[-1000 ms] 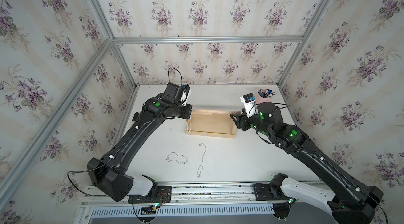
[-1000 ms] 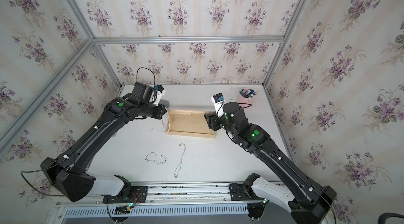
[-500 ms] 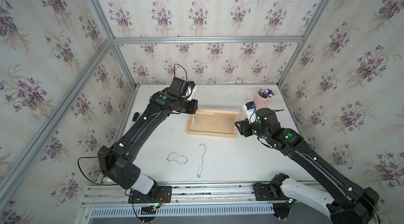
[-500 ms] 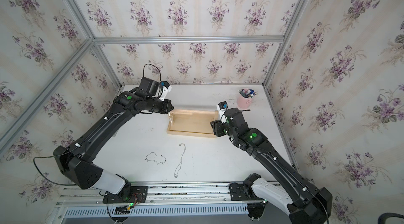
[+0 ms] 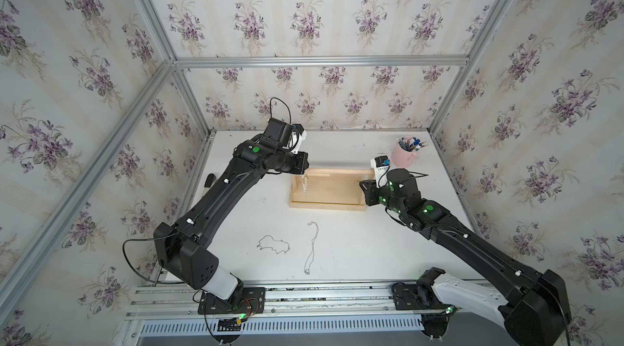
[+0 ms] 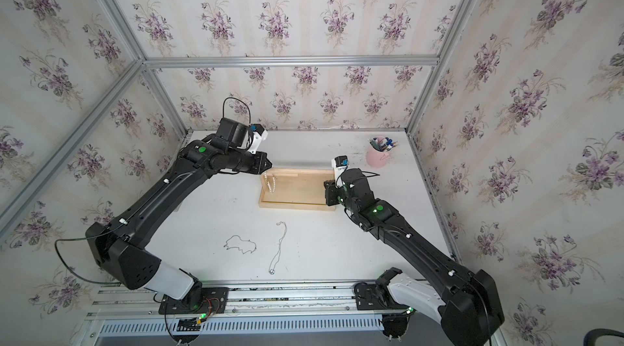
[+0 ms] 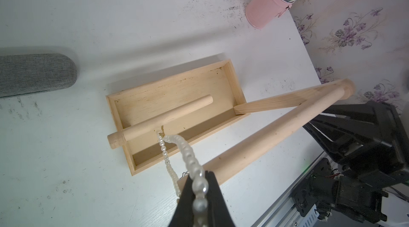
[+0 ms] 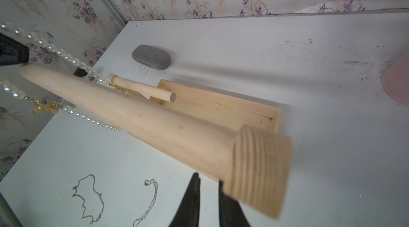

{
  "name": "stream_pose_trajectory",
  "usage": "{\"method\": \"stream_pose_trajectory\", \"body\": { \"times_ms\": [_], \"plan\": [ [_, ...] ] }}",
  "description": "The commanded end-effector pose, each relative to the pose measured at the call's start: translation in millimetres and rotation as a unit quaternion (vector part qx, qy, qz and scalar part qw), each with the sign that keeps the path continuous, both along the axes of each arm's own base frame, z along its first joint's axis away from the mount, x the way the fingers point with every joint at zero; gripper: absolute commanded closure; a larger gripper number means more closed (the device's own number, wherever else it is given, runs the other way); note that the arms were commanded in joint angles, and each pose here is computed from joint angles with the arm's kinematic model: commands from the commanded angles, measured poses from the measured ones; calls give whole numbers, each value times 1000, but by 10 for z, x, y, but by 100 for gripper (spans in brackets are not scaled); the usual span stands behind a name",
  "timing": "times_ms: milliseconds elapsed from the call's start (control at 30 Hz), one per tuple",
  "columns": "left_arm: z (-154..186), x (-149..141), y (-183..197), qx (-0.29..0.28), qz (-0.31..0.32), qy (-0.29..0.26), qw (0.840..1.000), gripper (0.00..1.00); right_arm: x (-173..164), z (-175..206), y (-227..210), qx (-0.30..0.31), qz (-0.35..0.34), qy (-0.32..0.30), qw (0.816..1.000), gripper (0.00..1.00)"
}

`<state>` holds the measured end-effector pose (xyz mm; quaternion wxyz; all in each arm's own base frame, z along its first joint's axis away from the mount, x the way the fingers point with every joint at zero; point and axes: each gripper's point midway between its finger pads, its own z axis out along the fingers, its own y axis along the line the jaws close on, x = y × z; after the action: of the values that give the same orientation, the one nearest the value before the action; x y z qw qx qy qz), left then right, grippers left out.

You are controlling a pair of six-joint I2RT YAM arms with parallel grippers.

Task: Hang the necklace on the jewelry display stand
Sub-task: Adjust the stand at the center of the board.

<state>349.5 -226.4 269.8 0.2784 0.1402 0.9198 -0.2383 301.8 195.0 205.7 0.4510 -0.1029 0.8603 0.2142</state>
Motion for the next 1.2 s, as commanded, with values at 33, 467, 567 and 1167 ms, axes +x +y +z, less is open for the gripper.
{"method": "stream_pose_trajectory", "body": {
  "times_ms": [33, 467, 567, 1167],
  "plan": [
    [99, 104, -26, -10, -4, -19, 1000, 96, 159, 149, -46, 30, -44, -36, 998, 87],
    [204, 137, -131, -38, -32, -20, 999, 96, -56, 267, -368, 0, -95, 5, 995, 40],
    [189, 108, -141, -45, -33, -15, 998, 96, -97, 316, -397, 4, -96, 2, 995, 37],
    [212, 5, -95, -75, 32, -15, 997, 97, 311, 351, -532, 17, -70, -17, 997, 28]
  ]
}}
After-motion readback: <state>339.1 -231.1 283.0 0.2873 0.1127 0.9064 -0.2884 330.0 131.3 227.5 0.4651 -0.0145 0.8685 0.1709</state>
